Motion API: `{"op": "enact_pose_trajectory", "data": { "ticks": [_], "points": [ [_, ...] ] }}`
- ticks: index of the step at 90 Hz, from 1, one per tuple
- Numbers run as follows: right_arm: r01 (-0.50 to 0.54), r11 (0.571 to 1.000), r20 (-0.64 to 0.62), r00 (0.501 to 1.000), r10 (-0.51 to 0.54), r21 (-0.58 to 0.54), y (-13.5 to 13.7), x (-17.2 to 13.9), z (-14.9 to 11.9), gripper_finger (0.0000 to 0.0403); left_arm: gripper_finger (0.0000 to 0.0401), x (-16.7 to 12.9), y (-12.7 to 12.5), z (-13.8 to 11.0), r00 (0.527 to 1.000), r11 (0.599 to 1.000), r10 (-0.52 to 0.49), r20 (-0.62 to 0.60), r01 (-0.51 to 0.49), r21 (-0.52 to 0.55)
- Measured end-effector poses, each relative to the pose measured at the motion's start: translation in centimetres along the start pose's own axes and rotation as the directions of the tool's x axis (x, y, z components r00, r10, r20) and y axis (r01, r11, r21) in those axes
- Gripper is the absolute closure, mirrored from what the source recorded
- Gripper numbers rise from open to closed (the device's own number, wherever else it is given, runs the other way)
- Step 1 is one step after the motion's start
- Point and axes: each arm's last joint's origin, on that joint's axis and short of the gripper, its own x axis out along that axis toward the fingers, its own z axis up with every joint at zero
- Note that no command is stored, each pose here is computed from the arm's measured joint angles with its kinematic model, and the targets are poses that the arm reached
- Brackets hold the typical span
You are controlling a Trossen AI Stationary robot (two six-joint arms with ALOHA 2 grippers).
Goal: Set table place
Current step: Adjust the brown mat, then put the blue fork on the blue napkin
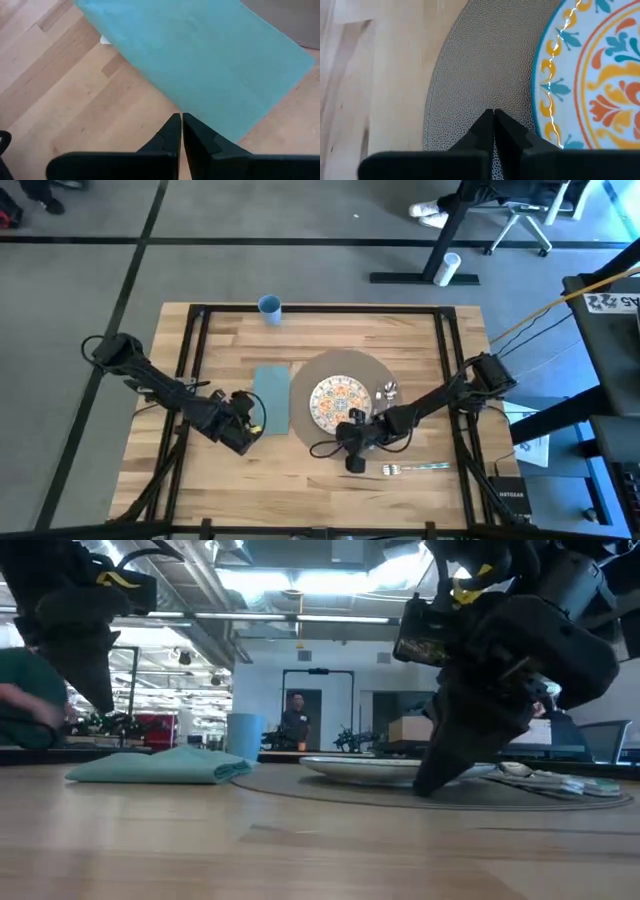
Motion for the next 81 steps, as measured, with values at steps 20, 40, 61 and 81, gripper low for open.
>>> {"op": "enact_pose_trajectory", "data": {
  "ticks": [20, 40, 61, 81],
  "points": [
    [-0.096, 0.995, 0.009, 0.995, 0.096, -0.033, 1.2, -0.4, 1.2, 0.0403, 0.0401, 0.0, 0.0, 0.1, 1.0, 1.0, -0.002, 0.013, 0.002, -0.004],
    [-0.121, 0.986, 0.069, 0.989, 0.129, -0.112, 2.3, -1.3, 3.4, 0.0403, 0.0401, 0.0, -0.5, 0.2, 0.998, 0.999, -0.04, 0.041, 0.04, 0.002],
    [-0.045, 0.985, -0.033, 0.999, 0.04, -0.166, 2.0, -2.8, 3.2, 0.0403, 0.0401, -0.1, -1.5, 0.7, 0.985, 0.991, -0.125, 0.117, 0.117, 0.072],
    [-0.019, 0.975, -0.16, 0.987, -0.017, -0.222, 3.0, -6.2, 1.4, 0.0403, 0.0401, -0.3, -2.2, 1.1, 0.967, 0.984, -0.168, 0.19, 0.152, 0.098]
  ]
}}
